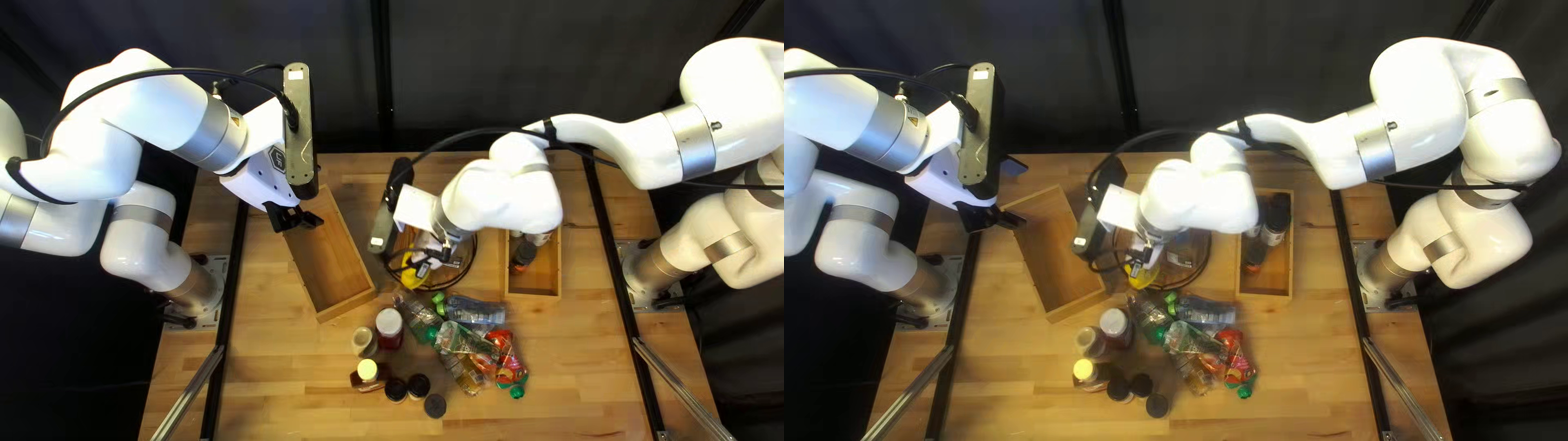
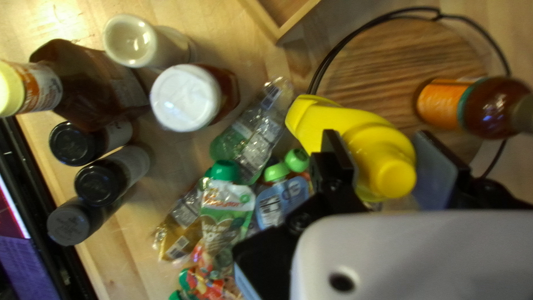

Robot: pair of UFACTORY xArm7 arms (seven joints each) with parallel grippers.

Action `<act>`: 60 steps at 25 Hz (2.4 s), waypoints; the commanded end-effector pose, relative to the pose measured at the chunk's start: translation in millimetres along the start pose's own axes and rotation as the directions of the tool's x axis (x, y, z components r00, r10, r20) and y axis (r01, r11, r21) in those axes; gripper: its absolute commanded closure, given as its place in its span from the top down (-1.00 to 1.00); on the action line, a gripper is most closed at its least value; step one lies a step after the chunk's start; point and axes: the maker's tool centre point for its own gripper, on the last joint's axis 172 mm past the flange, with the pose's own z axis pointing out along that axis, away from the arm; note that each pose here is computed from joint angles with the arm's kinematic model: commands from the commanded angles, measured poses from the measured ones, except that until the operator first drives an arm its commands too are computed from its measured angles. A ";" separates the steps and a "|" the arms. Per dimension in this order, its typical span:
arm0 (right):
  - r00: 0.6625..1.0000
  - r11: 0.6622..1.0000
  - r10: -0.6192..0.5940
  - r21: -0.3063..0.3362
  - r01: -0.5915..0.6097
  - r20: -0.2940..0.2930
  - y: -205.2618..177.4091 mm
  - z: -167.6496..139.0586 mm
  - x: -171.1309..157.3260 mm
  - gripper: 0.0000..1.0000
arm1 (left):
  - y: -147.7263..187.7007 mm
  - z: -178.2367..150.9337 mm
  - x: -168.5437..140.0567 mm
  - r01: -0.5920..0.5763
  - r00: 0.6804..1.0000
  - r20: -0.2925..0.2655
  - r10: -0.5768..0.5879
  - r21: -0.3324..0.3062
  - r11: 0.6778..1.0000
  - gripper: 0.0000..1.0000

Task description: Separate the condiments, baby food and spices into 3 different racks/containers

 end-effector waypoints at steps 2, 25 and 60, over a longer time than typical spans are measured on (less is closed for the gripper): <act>1.000 1.000 -0.007 0.025 0.007 0.002 26.5 17.7 2.4 -0.97 | 0.0 0.0 0.0 0.000 1.000 0.000 0.000 0.000 1.000 1.00; 0.972 0.966 -0.233 0.109 0.233 -0.010 33.8 66.1 2.7 -0.97 | 0.0 0.0 0.0 0.000 1.000 0.000 0.000 0.000 1.000 1.00; 0.946 0.943 -0.325 0.072 0.324 0.001 0.6 24.8 6.6 1.00 | 0.0 0.0 0.0 0.000 1.000 0.000 0.000 0.000 1.000 1.00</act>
